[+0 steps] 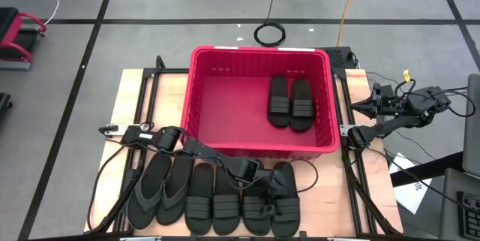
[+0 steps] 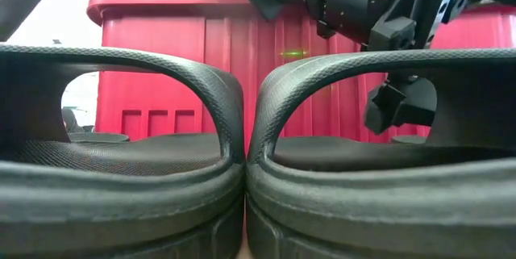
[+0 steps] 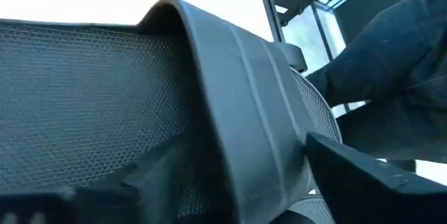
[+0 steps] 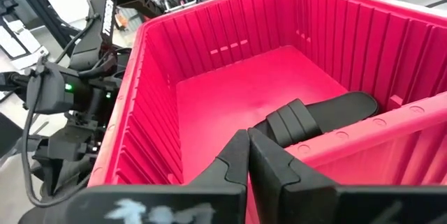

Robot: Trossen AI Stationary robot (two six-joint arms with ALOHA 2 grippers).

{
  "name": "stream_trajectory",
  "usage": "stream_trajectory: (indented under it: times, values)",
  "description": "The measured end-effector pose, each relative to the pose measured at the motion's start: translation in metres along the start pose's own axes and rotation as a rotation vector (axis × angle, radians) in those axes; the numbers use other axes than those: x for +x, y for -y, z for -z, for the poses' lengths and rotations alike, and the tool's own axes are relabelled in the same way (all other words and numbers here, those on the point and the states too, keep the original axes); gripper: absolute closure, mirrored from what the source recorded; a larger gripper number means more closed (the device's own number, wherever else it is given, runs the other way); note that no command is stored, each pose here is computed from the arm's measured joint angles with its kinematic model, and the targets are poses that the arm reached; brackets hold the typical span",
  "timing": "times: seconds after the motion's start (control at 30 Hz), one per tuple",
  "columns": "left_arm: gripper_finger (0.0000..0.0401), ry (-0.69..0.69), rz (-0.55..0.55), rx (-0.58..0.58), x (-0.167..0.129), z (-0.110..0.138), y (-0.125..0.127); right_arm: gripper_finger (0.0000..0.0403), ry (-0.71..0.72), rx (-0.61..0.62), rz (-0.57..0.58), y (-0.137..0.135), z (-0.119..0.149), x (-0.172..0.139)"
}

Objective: Pick and place slides into bin
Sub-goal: Put the slide into the red bin

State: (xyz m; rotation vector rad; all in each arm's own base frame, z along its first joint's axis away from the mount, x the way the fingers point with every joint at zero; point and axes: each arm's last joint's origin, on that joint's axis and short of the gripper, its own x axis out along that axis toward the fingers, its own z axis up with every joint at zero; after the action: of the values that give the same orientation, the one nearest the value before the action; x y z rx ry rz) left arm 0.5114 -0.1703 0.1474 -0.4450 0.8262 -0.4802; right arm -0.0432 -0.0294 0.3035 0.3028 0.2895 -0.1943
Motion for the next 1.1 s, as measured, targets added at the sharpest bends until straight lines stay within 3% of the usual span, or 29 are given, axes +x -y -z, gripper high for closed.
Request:
stream_trajectory:
  times: [0.1,0.33,0.53,0.8,1.0,1.1]
  values:
    - [0.0184,-0.002,0.014,0.018,0.000,0.000,0.001,0.0403,0.000,-0.004,0.000,0.000,0.000,0.000]
    - [0.0380,0.023,0.115,0.246,0.003,0.000,0.016,0.0403,-0.002,-0.021,0.002,0.000,0.000,0.000]
    - [0.0385,0.063,0.205,0.357,0.005,0.002,0.042,0.0403,-0.032,-0.032,0.015,0.002,0.003,0.000]
    - [0.0397,0.124,0.248,0.416,-0.029,-0.017,0.078,0.0403,-0.036,-0.038,0.017,0.002,0.004,0.000]
    - [0.0398,0.135,0.204,0.434,-0.083,-0.040,0.122,0.0403,-0.036,-0.019,0.019,0.002,0.004,0.000]
    - [0.0399,0.074,0.138,0.397,-0.119,-0.049,0.143,0.0403,-0.035,-0.015,0.019,0.002,0.004,0.000]
